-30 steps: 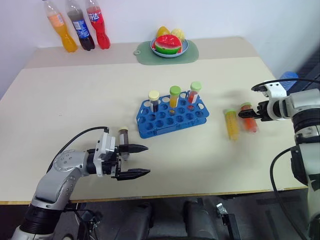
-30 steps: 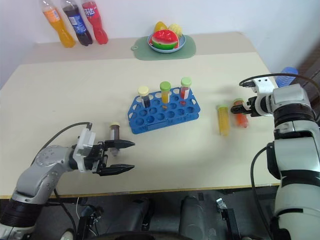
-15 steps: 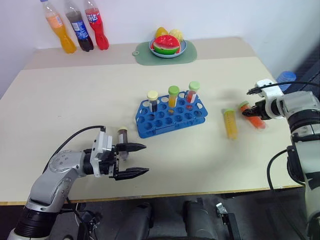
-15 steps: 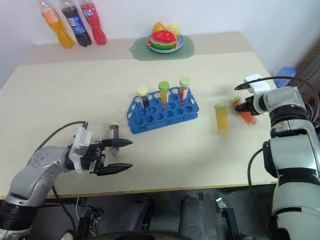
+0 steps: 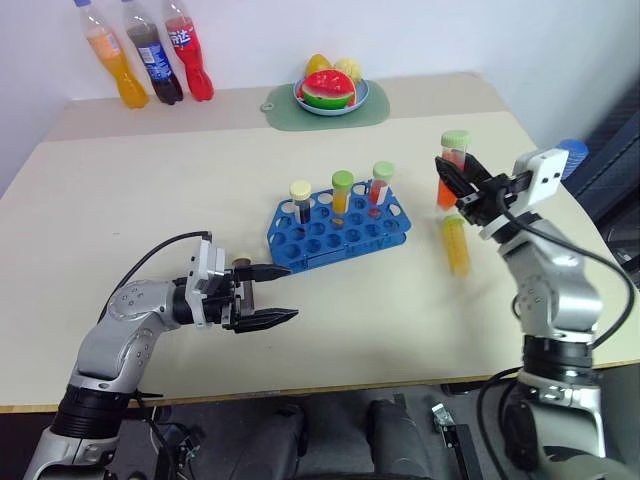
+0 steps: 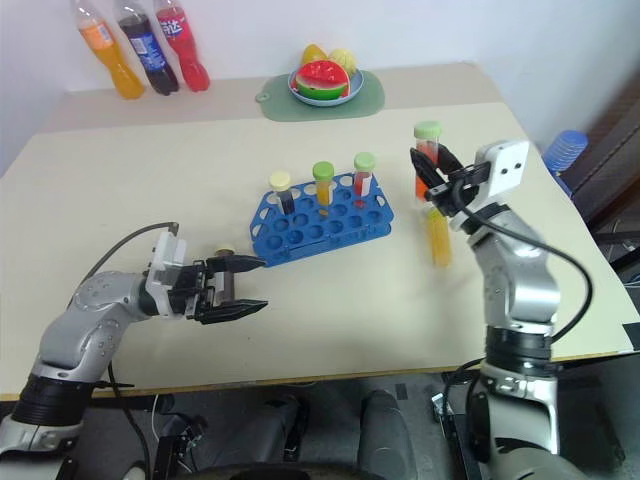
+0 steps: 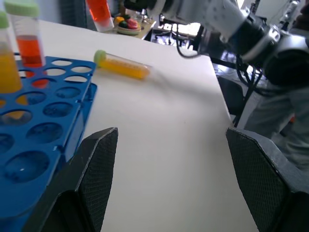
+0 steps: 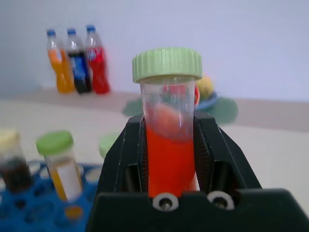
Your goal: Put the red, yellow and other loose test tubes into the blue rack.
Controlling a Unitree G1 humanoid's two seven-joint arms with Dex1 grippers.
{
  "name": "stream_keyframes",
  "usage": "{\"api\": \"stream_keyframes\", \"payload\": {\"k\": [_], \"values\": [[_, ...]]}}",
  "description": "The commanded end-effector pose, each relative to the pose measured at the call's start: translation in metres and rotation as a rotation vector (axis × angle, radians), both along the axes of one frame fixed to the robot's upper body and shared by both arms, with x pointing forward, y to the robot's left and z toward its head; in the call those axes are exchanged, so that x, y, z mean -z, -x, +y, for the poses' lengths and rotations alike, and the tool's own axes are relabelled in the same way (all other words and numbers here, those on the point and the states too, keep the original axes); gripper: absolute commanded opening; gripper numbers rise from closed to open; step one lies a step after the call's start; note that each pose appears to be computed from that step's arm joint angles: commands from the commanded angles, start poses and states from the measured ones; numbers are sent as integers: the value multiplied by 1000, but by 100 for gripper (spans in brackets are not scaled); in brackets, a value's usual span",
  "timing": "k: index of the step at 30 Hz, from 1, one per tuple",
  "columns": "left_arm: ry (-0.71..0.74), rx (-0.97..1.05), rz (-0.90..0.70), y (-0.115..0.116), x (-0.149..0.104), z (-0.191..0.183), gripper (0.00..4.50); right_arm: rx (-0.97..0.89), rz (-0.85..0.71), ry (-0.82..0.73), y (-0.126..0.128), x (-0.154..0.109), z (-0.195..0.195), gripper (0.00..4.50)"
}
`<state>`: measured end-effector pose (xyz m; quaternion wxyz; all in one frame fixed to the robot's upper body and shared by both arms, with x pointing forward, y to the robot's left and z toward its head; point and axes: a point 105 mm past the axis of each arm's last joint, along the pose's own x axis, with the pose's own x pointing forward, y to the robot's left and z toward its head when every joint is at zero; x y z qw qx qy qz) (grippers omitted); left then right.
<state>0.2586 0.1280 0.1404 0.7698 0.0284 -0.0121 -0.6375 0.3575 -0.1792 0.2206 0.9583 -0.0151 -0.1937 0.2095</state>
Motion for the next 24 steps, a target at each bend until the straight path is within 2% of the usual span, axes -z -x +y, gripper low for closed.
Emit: {"api": "stream_keyframes", "payload": {"k": [1, 4, 16, 24], "values": [[14, 11, -45, -2, -10, 1, 368, -14, -117, -70, 7, -1, 25, 78], [14, 2, -58, -5, -13, 2, 368, -19, -126, -122, 4, 6, 37, 78], [28, -41, -62, 3, -12, 4, 368, -17, -57, -87, -18, 49, 61, 78], [23, -58, -59, 8, -12, 6, 368, -39, -36, -71, -16, 64, 69, 78]]}}
